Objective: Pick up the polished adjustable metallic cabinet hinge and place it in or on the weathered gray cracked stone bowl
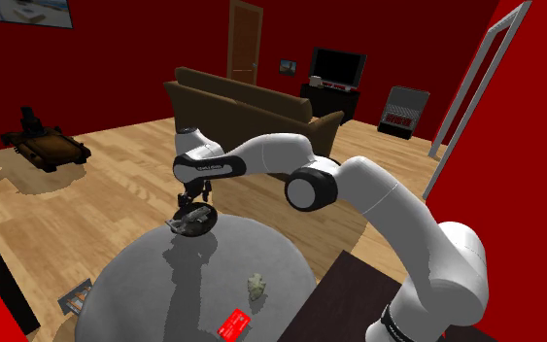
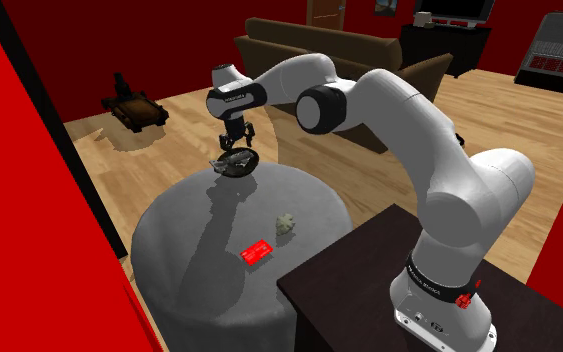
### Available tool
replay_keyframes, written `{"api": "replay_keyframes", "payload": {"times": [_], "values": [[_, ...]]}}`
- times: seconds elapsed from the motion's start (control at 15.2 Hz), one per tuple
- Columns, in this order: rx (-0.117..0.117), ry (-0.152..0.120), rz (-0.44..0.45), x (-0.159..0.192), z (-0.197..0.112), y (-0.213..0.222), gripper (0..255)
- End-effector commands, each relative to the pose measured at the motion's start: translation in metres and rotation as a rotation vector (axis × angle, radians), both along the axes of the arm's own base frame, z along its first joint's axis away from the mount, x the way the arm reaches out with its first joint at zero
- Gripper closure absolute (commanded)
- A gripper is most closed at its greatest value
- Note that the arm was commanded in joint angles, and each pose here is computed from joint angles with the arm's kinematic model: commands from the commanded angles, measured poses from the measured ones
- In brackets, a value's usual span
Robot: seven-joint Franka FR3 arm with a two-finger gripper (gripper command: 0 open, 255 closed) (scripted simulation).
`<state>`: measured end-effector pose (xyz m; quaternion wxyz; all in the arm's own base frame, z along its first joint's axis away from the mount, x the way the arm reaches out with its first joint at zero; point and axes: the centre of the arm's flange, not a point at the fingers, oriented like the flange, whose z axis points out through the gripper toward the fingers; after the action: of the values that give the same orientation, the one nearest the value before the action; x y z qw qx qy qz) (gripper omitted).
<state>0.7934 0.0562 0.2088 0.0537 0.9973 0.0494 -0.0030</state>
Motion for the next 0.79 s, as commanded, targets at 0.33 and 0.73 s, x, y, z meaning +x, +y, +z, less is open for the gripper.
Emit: {"api": "replay_keyframes", "payload": {"times": [0.33, 0.73], "values": [[0.000, 0.000, 0.000, 0.000, 0.050, 0.005, 0], [0.000, 0.000, 0.000, 0.000, 0.050, 0.005, 0]]}}
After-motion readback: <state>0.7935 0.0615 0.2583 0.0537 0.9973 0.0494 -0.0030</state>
